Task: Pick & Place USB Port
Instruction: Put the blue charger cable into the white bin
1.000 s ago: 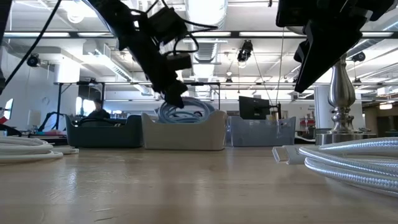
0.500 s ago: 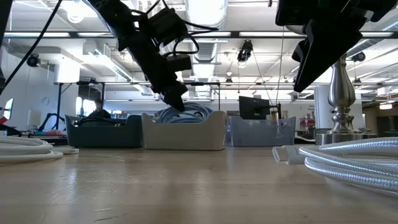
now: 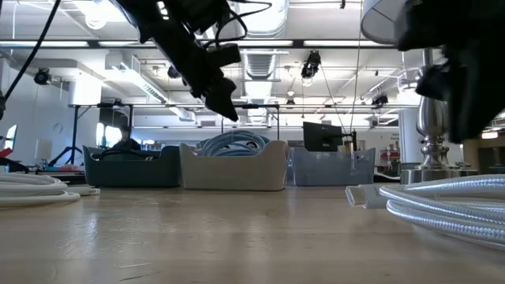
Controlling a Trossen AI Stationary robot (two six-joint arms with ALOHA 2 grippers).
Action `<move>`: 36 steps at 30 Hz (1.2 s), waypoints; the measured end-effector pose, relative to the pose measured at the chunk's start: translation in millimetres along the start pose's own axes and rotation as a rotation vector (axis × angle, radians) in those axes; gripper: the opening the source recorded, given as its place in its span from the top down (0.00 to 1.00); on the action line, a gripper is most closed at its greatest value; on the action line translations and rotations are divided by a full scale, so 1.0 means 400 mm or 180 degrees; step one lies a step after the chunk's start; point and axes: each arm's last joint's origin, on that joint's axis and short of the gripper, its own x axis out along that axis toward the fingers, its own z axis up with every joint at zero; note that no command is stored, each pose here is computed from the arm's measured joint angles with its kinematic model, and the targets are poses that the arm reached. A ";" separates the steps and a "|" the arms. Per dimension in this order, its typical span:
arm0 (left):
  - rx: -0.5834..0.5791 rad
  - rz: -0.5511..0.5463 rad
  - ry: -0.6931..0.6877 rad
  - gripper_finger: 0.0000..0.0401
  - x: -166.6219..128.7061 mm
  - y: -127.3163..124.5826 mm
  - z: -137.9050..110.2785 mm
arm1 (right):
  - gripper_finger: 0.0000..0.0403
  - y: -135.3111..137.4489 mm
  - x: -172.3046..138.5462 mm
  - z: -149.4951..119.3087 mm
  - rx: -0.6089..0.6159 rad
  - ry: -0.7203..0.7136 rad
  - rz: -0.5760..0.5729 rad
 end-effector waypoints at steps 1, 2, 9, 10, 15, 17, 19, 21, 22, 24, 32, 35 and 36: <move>0.0001 -0.0004 -0.0022 0.44 -0.004 0.000 0.002 | 0.76 0.007 -0.001 -0.011 -0.0007 0.0032 0.0000; 0.0004 -0.0006 -0.0042 0.44 -0.008 0.001 0.005 | 0.76 0.014 -0.003 -0.023 0.0000 0.0075 0.0008; -0.0027 0.0004 -0.0113 0.44 -0.017 0.009 0.022 | 0.73 0.047 -0.017 -0.101 0.0202 0.0846 0.0300; -0.0034 0.0005 -0.0120 0.44 -0.017 0.010 0.024 | 0.72 0.050 -0.017 -0.112 0.0259 0.0923 0.0312; -0.0068 0.0007 -0.0152 0.44 -0.017 0.011 0.027 | 0.70 0.060 -0.013 -0.163 0.0432 0.1174 0.0282; -0.0075 0.0005 -0.0162 0.44 -0.018 0.011 0.028 | 0.69 0.059 -0.011 -0.177 0.0409 0.1187 0.0241; -0.0076 0.0000 -0.0163 0.44 -0.017 0.011 0.028 | 0.68 0.054 -0.005 -0.187 0.0416 0.1173 0.0182; -0.0072 -0.0001 -0.0163 0.44 -0.017 0.010 0.028 | 0.67 0.046 0.004 -0.194 0.0419 0.1162 0.0100; -0.0073 -0.0002 -0.0163 0.44 -0.017 0.010 0.028 | 0.67 0.042 0.008 -0.197 0.0411 0.1160 0.0069; -0.0074 -0.0004 -0.0163 0.44 -0.017 0.010 0.028 | 0.66 0.034 0.016 -0.204 0.0356 0.1174 0.0015; -0.0066 -0.0057 -0.0162 0.44 -0.017 0.008 0.026 | 0.68 0.018 0.038 -0.216 0.0171 0.1115 -0.0111; -0.0066 -0.0059 -0.0163 0.44 -0.017 0.008 0.026 | 0.70 0.016 0.039 -0.214 0.0197 0.0954 -0.0201; -0.0065 -0.0059 -0.0161 0.44 -0.016 0.008 0.025 | 0.71 0.016 0.039 -0.212 0.0194 0.0895 -0.0232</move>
